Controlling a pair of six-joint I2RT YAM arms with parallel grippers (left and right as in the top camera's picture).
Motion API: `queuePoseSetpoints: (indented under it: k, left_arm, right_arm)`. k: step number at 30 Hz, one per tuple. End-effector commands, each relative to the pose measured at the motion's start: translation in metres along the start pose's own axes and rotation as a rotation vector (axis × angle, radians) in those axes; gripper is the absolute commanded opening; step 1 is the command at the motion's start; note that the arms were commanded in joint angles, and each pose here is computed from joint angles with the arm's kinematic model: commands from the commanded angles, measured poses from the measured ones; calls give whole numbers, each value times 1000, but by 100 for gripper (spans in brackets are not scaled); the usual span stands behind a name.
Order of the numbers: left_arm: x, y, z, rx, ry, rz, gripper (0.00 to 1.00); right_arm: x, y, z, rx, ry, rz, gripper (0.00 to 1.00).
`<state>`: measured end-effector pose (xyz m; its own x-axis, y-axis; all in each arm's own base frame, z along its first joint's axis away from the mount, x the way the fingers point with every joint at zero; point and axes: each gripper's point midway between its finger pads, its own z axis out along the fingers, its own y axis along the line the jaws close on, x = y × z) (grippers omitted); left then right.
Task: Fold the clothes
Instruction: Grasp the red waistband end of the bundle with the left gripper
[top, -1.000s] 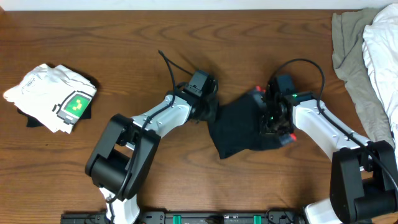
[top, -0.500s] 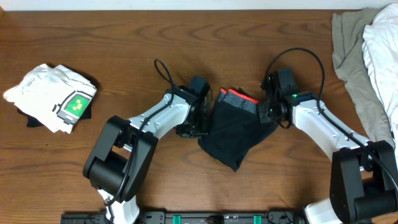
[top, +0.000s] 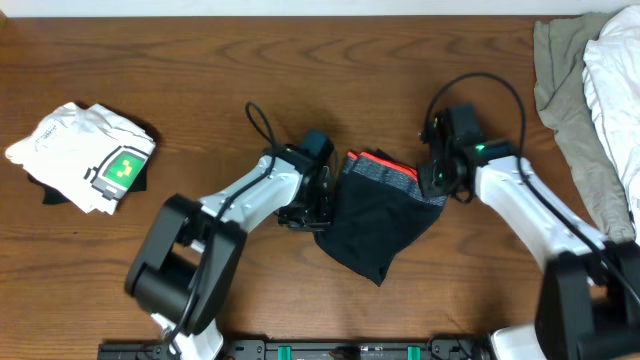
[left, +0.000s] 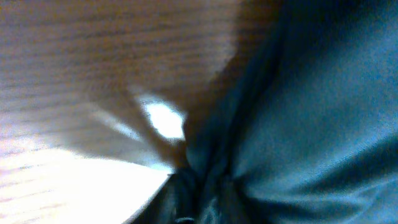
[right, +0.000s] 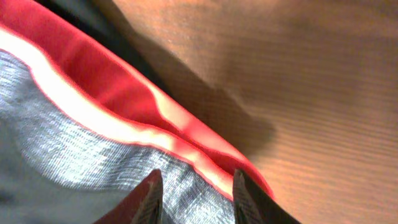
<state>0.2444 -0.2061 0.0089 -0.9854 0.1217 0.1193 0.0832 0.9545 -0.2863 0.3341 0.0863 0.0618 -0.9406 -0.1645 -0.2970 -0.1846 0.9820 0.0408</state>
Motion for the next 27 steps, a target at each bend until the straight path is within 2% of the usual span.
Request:
queuePoseSetpoints:
  k: [1, 2, 5, 6, 10, 16, 27]
  left_arm:
    - [-9, -4, -23, -7, -99, 131, 74]
    - [-14, -4, -28, -17, -133, 138, 86]
    - [-33, -8, -42, -32, -244, 181, 98]
    - [-40, -12, -45, -21, -276, 212, 99]
    - [-62, -23, -48, -2, -363, 317, 98]
    - [-80, -38, -37, 45, -409, 441, 98]
    - [-115, -58, -18, 129, -507, 491, 98]
  right_arm:
    - [-34, 6, -60, -10, -156, -26, 36]
    - [-33, 9, -66, -24, -161, -27, 35]
    - [-22, 15, -70, -65, -129, -30, 35]
    - [-17, 15, -67, -66, -110, -28, 35]
    - [3, 17, -50, -81, -37, -18, 35]
    - [29, 28, -25, -155, 58, -10, 33]
    - [41, 28, -11, -161, 112, -4, 32]
